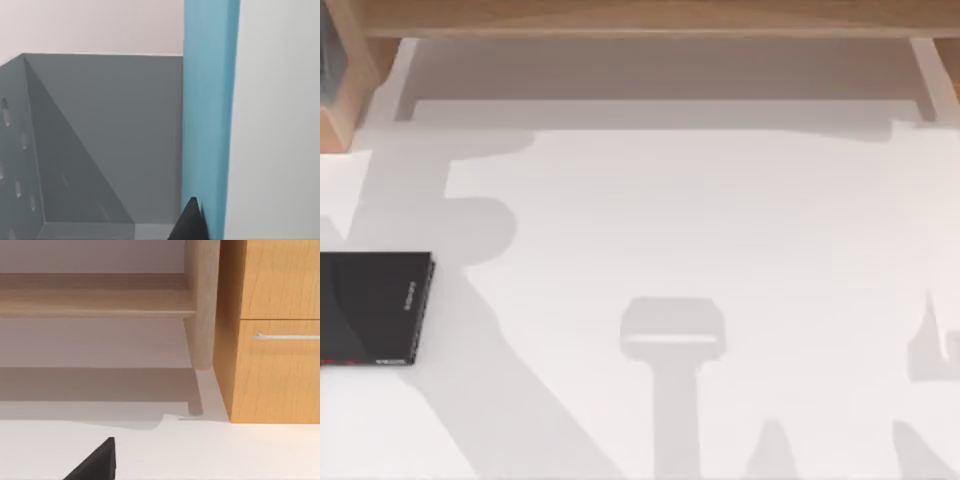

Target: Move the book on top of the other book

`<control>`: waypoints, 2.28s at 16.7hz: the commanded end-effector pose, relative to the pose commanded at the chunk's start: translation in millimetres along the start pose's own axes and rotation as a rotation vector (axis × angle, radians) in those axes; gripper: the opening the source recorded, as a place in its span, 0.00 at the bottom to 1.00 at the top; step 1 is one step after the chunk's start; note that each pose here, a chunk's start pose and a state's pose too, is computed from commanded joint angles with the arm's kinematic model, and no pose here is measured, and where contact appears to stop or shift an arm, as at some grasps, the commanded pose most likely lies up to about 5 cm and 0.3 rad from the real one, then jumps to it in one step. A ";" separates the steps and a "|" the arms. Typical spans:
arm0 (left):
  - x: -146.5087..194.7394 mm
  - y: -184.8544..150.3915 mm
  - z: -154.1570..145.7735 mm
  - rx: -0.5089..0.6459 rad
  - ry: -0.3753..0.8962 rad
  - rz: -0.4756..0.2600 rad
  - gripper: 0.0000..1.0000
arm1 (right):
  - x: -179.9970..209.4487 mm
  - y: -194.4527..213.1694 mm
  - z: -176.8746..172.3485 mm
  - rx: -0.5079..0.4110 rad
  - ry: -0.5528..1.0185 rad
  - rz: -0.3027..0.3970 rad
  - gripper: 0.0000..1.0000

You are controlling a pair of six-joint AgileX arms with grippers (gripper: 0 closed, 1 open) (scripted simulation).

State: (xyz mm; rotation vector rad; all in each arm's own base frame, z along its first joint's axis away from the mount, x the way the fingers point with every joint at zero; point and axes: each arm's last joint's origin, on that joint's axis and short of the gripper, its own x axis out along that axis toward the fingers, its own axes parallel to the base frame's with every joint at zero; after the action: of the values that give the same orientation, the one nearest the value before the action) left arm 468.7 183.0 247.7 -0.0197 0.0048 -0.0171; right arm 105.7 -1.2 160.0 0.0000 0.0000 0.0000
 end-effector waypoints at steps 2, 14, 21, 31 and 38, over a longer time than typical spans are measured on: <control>0.0 0.0 0.0 0.000 0.000 0.000 0.00 | 0.0 0.0 0.0 0.000 0.000 0.000 1.00; -9.2 -0.8 10.5 0.005 -0.003 -0.001 0.00 | 0.0 0.0 0.0 0.000 0.000 0.000 1.00; -62.3 -32.8 76.7 0.343 -0.111 -0.006 0.00 | 0.0 0.0 0.0 0.000 0.000 0.000 1.00; -223.1 -121.4 -7.5 1.312 0.075 -0.096 0.00 | 0.0 0.0 0.0 0.000 0.000 0.000 1.00; -288.2 -148.7 -126.9 1.552 0.368 -0.390 0.00 | 0.0 0.0 0.0 0.000 0.000 0.000 1.00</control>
State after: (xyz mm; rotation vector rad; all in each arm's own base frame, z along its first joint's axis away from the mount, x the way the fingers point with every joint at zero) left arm 177.4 36.8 125.1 1.5358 0.3543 -0.4101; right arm 105.7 -1.2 160.0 0.0000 0.0000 0.0000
